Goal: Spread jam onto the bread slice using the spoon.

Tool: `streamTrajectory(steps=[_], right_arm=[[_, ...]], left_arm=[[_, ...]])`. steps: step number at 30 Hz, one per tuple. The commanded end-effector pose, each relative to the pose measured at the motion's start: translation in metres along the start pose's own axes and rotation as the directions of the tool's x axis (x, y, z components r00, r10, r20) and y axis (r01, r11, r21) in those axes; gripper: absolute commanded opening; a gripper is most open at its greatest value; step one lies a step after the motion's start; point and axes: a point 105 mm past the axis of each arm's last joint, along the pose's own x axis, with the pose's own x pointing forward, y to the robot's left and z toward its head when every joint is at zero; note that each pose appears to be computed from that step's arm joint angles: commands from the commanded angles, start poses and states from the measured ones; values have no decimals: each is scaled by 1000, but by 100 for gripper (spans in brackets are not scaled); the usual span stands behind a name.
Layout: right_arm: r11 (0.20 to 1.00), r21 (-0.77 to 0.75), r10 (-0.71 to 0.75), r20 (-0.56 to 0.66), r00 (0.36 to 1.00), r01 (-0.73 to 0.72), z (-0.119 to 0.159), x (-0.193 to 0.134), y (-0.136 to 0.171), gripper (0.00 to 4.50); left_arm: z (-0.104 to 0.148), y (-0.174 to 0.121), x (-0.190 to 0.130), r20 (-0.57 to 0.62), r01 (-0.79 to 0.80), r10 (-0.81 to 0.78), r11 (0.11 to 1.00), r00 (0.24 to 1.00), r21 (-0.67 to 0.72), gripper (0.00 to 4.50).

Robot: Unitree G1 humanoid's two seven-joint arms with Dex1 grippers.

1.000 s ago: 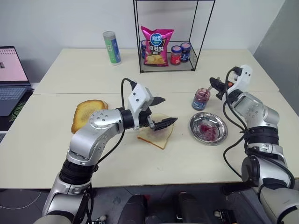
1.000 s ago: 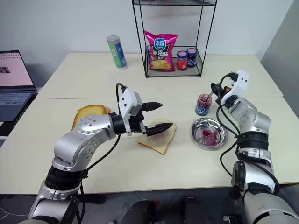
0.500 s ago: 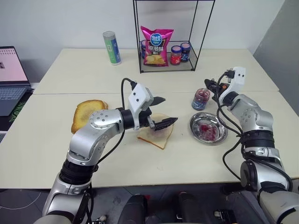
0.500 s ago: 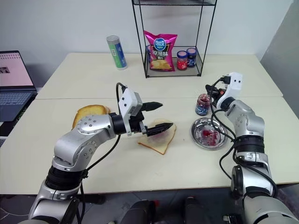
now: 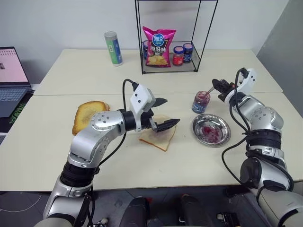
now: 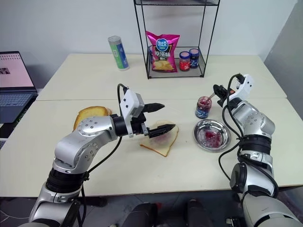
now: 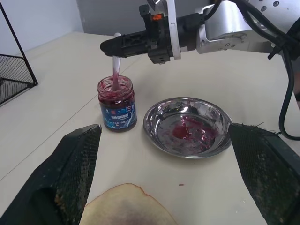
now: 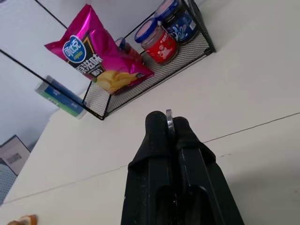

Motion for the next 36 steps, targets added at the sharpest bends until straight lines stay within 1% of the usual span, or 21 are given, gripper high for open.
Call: streamTrajectory(steps=[1,11,13,14,15,17,20,24,33,36], right_arm=[[999,22,28,63,998,-29,21,-1,11,5],[987,162,3,104,995,-20,29,-4,5,5],[987,157,5,103,995,-21,29,-4,6,5],[991,136,5,103,995,-19,29,-4,6,5],[997,74,5,94,996,-12,28,-4,7,5],[999,37,14,78,997,-17,24,-3,11,5],[996,83,26,88,996,-34,26,-2,15,5],[984,171,25,104,994,-43,29,-3,13,5],[960,277,14,114,993,-45,33,-4,10,5],[957,287,12,116,993,-45,34,-5,10,5]], left_arm=[[13,-2,-1,40,5,-7,999,999,49,450],[13,-2,-1,38,10,-12,999,999,50,450],[13,-2,-1,39,11,-12,999,999,50,450],[13,-2,-1,39,11,-13,999,999,51,450],[13,-2,-1,38,12,-14,999,999,52,450],[13,-2,-1,39,13,-15,999,999,52,450],[14,-2,-1,39,15,-17,998,999,53,450],[13,-1,-1,39,14,-16,999,999,52,450],[13,-1,-1,39,13,-15,999,999,52,450],[13,-1,-1,38,14,-16,999,999,53,450]])
